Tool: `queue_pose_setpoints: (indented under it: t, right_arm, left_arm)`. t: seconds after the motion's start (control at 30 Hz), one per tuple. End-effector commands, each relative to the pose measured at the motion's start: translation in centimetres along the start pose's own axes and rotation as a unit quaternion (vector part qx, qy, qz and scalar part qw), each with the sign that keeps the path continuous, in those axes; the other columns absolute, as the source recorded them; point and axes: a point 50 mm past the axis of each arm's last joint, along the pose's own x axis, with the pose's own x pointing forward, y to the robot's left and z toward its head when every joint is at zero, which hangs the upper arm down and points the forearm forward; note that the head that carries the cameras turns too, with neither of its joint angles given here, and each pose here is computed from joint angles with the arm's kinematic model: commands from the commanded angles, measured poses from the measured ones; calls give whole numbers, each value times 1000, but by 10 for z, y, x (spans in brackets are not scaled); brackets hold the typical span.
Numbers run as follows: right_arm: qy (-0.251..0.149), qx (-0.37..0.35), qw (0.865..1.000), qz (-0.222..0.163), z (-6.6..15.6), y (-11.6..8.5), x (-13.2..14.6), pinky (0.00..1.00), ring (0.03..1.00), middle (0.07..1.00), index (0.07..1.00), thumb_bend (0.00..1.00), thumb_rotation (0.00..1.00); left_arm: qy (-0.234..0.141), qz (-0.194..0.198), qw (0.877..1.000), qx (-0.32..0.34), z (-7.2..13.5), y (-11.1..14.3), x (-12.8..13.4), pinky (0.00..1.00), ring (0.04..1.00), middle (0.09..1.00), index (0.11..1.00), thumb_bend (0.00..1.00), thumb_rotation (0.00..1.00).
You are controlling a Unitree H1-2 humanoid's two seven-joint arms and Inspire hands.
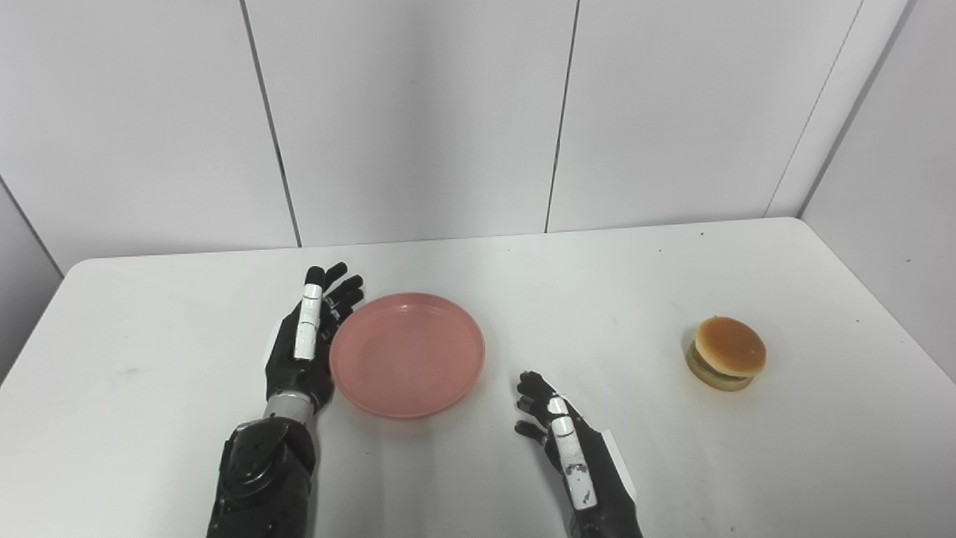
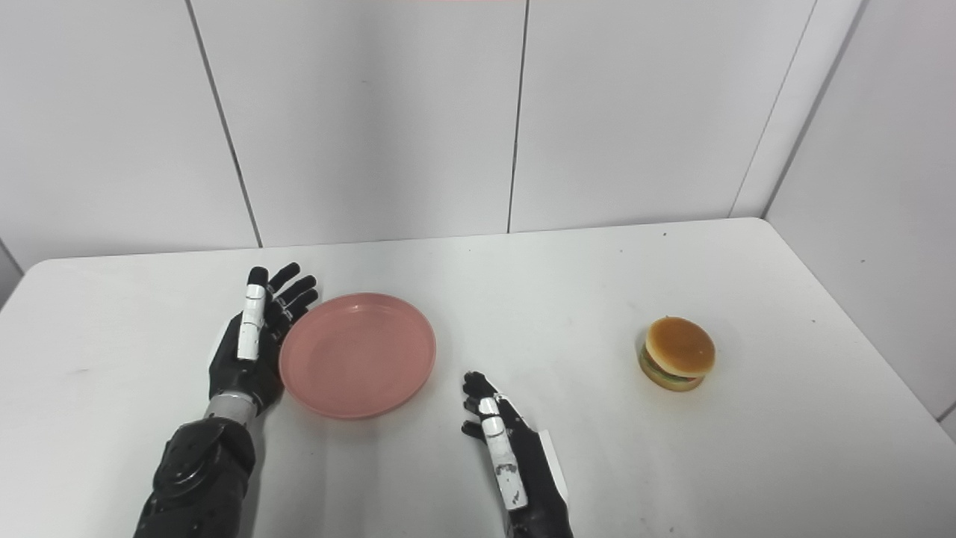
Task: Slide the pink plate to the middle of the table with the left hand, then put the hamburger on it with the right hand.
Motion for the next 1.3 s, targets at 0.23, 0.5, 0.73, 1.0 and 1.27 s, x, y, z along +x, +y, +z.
queue_pose_setpoints:
  t: [0.23, 0.5, 0.73, 1.0, 1.27]
  right_arm:
    - [-11, 16, 999, -38, -6, 3, -22, 799, 859, 871, 836, 758, 1000]
    - [-164, -107, 978, -71, 27, -12, -24, 776, 846, 884, 869, 751, 1000]
    - [-244, -195, 944, -105, 53, -46, -9, 765, 841, 868, 842, 776, 1000]
    - [-318, -370, 862, -138, 91, -87, 22, 726, 831, 836, 809, 697, 1000]
    - [-287, -470, 818, -163, 120, -122, 55, 683, 800, 825, 802, 766, 1000]
  left_arm:
    - [18, -14, 1000, 0, -7, -6, 5, 985, 862, 814, 804, 927, 805]
    - [21, -11, 1000, 2, -8, -2, 6, 959, 846, 788, 787, 929, 804]
    - [24, -15, 1000, 0, -12, -5, 8, 967, 857, 802, 795, 916, 808]
    - [21, -14, 1000, 3, -11, -5, 10, 958, 854, 795, 797, 920, 811]
    - [27, -12, 1000, -10, -12, -5, 10, 981, 857, 789, 788, 906, 798]
